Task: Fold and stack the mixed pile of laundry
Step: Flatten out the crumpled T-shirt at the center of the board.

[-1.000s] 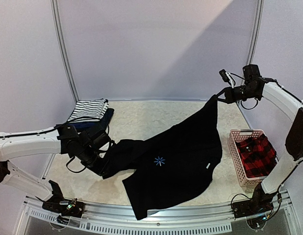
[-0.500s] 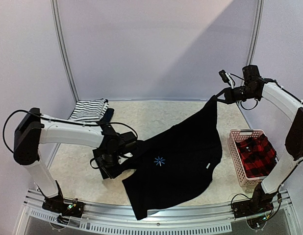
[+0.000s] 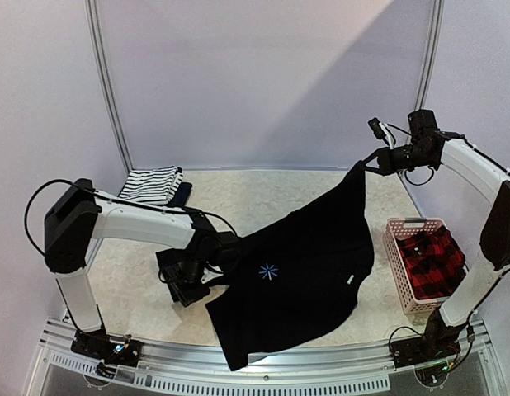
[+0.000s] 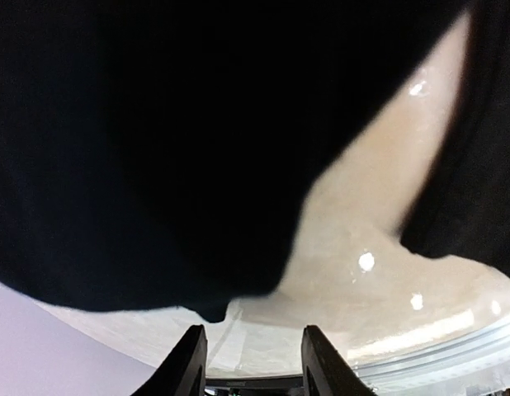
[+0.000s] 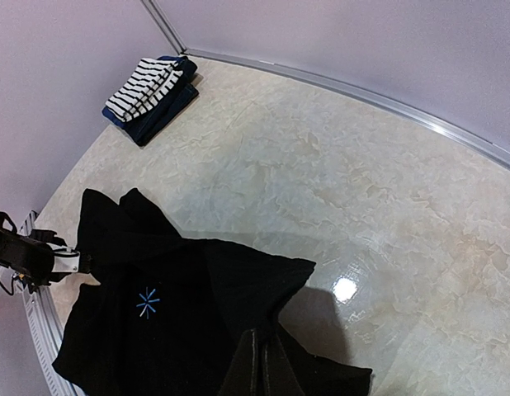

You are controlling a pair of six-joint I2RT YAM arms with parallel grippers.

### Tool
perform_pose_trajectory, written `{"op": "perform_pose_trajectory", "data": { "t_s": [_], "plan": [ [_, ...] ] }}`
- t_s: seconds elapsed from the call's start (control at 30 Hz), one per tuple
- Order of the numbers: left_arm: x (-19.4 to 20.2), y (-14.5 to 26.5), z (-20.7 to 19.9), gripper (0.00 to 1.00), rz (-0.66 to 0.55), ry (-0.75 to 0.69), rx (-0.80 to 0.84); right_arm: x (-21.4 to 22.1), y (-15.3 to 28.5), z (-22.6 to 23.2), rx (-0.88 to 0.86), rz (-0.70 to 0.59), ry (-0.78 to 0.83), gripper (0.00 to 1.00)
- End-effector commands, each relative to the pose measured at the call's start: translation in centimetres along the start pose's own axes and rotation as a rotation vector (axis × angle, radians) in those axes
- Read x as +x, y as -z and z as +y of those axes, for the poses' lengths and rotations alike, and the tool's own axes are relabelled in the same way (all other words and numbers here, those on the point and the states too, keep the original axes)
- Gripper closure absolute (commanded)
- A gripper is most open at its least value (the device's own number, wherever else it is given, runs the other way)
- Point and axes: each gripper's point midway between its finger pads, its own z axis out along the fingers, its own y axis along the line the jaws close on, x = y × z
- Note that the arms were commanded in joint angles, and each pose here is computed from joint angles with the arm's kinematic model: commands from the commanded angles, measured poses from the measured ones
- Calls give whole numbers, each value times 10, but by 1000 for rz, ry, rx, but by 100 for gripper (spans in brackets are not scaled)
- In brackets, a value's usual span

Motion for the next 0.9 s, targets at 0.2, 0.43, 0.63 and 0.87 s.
{"op": "perform_pose_trajectory", "data": {
  "t_s": [0.2, 0.43, 0.63, 0.87],
  "plan": [
    [6, -29, 6, 54, 141, -22, -98, 5, -5, -1, -19, 7, -3, 100],
    [2, -49, 2, 68, 152, -73, -93, 7, -7, -2, -23, 13, -9, 100],
    [2, -56, -4, 77, 163, -122, -52, 7, -7, -2, -24, 11, -10, 100],
    [-4, -40, 5, 100, 112, -147, -75, 6, -7, -2, -27, 10, -14, 100]
  ]
}}
